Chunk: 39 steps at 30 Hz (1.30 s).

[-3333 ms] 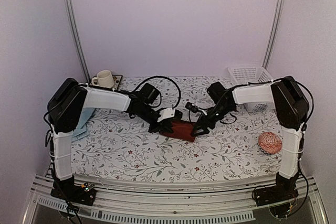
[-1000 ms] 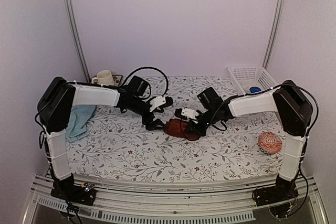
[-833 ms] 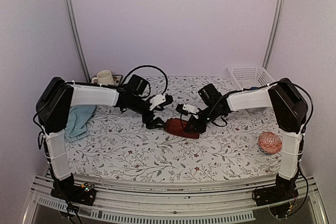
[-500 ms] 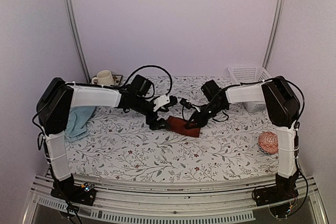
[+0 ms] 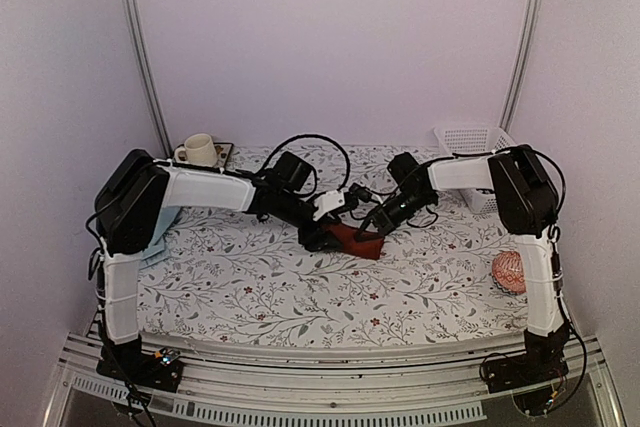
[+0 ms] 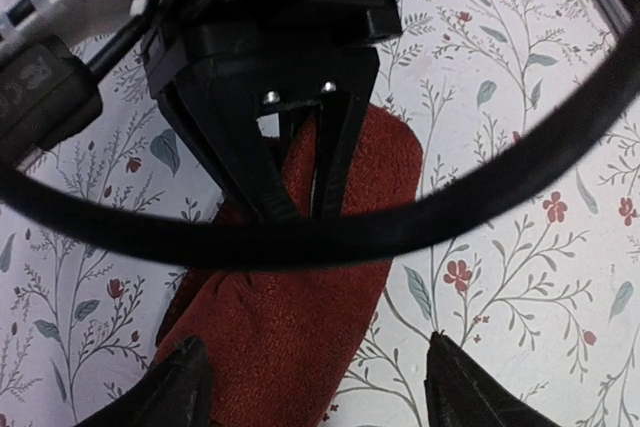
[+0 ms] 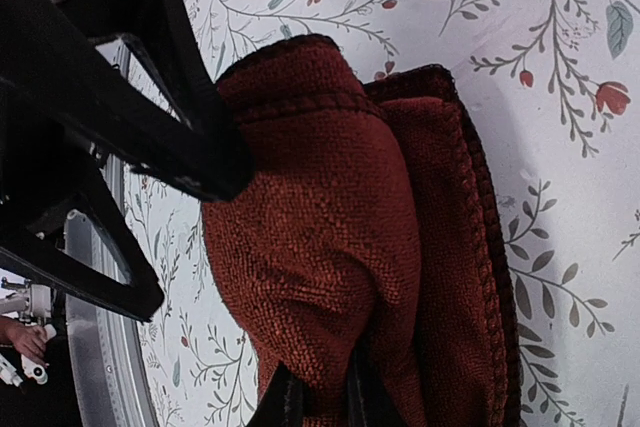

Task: Roll the towels
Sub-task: Roll the towel at the center of the board.

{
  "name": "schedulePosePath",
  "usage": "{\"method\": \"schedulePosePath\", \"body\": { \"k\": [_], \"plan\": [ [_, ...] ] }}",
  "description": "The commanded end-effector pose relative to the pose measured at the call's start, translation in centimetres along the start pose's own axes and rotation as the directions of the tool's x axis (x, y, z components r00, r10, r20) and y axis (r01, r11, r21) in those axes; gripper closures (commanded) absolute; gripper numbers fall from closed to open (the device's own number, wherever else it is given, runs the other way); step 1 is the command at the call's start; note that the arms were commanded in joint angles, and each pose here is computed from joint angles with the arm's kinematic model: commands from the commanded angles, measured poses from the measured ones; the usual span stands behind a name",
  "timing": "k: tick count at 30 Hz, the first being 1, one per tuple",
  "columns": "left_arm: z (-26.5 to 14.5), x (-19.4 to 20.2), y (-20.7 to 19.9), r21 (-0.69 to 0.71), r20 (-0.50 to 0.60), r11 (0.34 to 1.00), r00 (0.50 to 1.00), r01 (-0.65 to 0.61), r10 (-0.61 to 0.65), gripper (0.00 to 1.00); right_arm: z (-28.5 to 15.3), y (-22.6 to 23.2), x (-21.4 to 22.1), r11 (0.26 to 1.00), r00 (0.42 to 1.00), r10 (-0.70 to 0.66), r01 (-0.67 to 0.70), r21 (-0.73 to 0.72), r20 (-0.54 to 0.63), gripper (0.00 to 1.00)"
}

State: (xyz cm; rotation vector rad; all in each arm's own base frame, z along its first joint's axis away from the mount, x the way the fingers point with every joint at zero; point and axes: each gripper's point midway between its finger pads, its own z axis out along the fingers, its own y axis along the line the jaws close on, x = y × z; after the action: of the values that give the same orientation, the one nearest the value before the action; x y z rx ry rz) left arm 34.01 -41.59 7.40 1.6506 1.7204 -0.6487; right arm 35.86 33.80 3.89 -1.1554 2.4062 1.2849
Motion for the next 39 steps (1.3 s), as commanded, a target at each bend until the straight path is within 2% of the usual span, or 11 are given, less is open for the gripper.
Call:
{"method": "schedulePosePath", "body": {
  "k": [1, 3, 5, 7, 10, 12, 16, 25, 32, 39],
  "plan": [
    [1.7, -0.3, 0.5, -0.020, -0.014, 1.000, 1.000, -0.007, 0.007, 0.30, 0.5, -2.1, 1.9, 0.993, 0.992, 0.113, -0.113, 0.017, -0.052, 0.88],
    [2.3, 0.1, 0.4, -0.019, -0.033, 1.000, 0.999, -0.010, 0.010, 0.37, 0.5, -2.1, 1.8, 0.994, 0.993, 0.108, -0.107, 0.016, -0.052, 0.88],
    [2.8, 0.6, 0.5, -0.018, -0.047, 1.000, 0.999, -0.008, 0.007, 0.52, 0.4, -2.1, 1.7, 0.994, 0.993, 0.105, -0.104, 0.016, -0.053, 0.88],
    [3.1, 1.1, 0.6, -0.019, -0.064, 1.000, 0.998, -0.006, 0.005, 0.61, 0.4, -2.1, 1.7, 0.995, 0.993, 0.101, -0.100, 0.013, -0.054, 0.87],
    [3.5, 1.7, 0.6, -0.017, -0.077, 1.000, 0.997, -0.008, 0.007, 0.67, 0.3, -1.8, 1.5, 0.996, 0.994, 0.095, -0.094, 0.003, -0.052, 0.83],
    [3.7, 1.9, 0.6, -0.013, -0.080, 1.000, 0.997, -0.004, 0.003, 0.71, 0.0, -1.5, 1.1, 0.996, 0.996, 0.084, -0.084, 0.000, -0.044, 0.75],
    [4.2, 2.5, 0.2, 0.009, -0.085, 1.000, 0.996, 0.005, -0.004, 0.72, -1.5, -1.1, -0.4, 0.999, 0.999, 0.048, -0.048, 0.015, -0.005, 0.54],
    [4.6, 3.8, -0.1, 0.029, -0.099, 0.999, 0.995, 0.019, -0.016, 0.72, -5.4, -2.1, -4.2, 0.998, 0.996, 0.000, -0.006, 0.069, 0.091, 0.34],
    [4.4, 3.9, 0.3, 0.025, -0.096, 0.999, 0.995, 0.019, -0.017, 0.71, -4.1, -4.7, -2.8, 0.992, 0.993, 0.108, -0.111, 0.054, 0.050, 0.27],
    [4.5, 3.9, 1.2, 0.011, -0.091, 0.999, 0.995, 0.041, -0.040, 0.68, -2.4, -4.3, -0.3, 0.986, 0.986, 0.166, -0.166, -0.011, 0.006, 0.21]
  ]
}}
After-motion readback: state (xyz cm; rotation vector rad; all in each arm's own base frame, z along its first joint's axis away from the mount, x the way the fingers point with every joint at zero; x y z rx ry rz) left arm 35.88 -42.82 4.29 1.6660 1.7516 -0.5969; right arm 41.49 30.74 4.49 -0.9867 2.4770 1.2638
